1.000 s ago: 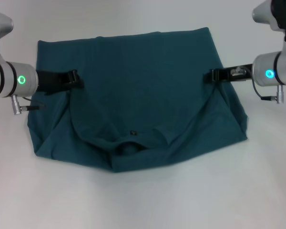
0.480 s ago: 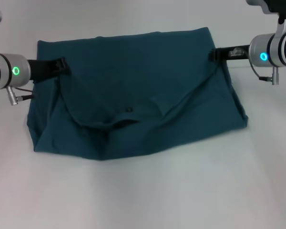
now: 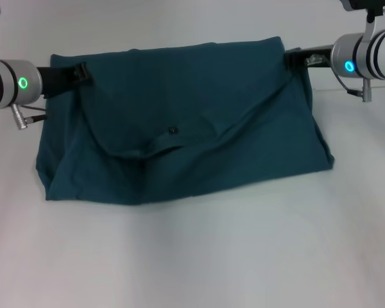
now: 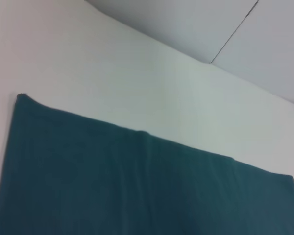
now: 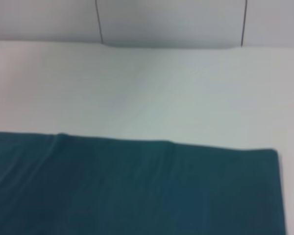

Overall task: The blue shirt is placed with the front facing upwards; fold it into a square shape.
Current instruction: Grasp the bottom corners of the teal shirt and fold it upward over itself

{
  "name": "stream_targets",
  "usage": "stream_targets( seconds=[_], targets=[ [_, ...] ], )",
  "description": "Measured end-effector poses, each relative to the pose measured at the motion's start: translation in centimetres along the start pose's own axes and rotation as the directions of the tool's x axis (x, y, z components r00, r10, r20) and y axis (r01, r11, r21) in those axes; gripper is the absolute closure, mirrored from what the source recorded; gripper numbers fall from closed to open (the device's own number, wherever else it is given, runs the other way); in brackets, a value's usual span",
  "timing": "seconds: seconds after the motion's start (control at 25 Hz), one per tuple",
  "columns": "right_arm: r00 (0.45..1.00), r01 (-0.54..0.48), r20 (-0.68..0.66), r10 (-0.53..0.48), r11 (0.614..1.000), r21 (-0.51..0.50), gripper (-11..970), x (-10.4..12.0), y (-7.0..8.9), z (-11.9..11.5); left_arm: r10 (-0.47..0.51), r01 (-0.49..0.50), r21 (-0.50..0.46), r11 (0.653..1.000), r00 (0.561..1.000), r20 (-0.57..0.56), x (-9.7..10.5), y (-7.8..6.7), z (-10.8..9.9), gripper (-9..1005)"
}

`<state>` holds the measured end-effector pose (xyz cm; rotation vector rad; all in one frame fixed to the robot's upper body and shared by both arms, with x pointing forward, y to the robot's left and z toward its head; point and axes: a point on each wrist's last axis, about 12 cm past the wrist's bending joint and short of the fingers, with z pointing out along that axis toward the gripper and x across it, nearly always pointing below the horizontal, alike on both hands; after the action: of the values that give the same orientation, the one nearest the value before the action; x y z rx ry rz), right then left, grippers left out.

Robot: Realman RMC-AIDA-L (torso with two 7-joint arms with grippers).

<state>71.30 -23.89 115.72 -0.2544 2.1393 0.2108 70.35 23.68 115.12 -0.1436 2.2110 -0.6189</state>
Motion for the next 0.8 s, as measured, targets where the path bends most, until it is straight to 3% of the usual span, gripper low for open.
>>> stream_targets(
  seconds=[0.2,0.8],
  targets=[
    [1.000,0.013,0.008,-0.013,1.000,0.006,876,-0.3,0.1,0.1,0.003,-0.003,-0.007,1.000,1.000,0.018,-0.3,-0.1,0.0,970],
    [0.985,0.165,-0.056,-0.164,0.986,0.015,870,3.1,1.8,1.5,0.066,-0.066,-0.037,0.997,0.998,0.008,1.9,-0.9,1.2,969]
  ],
)
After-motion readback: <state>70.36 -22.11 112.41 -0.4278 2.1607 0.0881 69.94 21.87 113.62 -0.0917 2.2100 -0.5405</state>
